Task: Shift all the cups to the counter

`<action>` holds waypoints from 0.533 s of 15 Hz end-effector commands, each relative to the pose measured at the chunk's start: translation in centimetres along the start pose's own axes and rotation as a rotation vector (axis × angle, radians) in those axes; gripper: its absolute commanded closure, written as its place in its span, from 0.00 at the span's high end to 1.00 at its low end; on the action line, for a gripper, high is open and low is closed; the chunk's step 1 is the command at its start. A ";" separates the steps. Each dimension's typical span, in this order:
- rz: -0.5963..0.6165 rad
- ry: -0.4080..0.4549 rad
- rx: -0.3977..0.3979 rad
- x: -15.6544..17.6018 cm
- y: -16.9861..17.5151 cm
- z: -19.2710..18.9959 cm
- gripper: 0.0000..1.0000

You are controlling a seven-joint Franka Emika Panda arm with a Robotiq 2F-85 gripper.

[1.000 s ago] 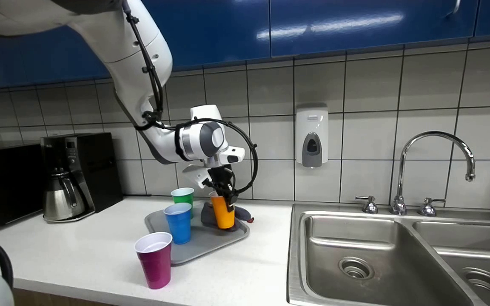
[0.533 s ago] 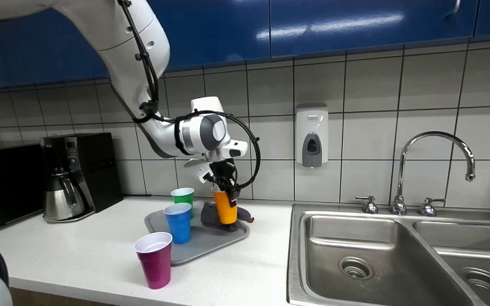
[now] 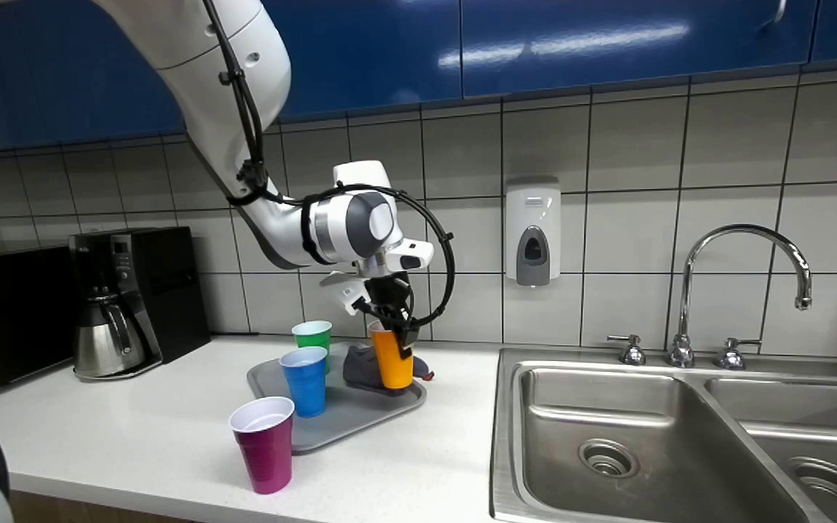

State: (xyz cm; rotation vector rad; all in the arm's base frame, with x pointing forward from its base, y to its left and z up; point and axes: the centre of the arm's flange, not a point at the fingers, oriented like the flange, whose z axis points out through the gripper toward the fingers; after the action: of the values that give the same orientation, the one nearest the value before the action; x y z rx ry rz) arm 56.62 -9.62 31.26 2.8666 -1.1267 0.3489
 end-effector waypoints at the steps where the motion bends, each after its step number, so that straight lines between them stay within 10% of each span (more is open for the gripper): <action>1: -0.005 -0.007 0.004 -0.6 2.3 -0.7 0.01; 8: 0.020 -0.029 -0.022 -0.4 5.6 1.0 0.01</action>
State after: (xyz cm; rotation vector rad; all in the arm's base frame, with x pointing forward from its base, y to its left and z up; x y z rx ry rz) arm 54.37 -12.43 29.69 2.8407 -1.1648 0.2854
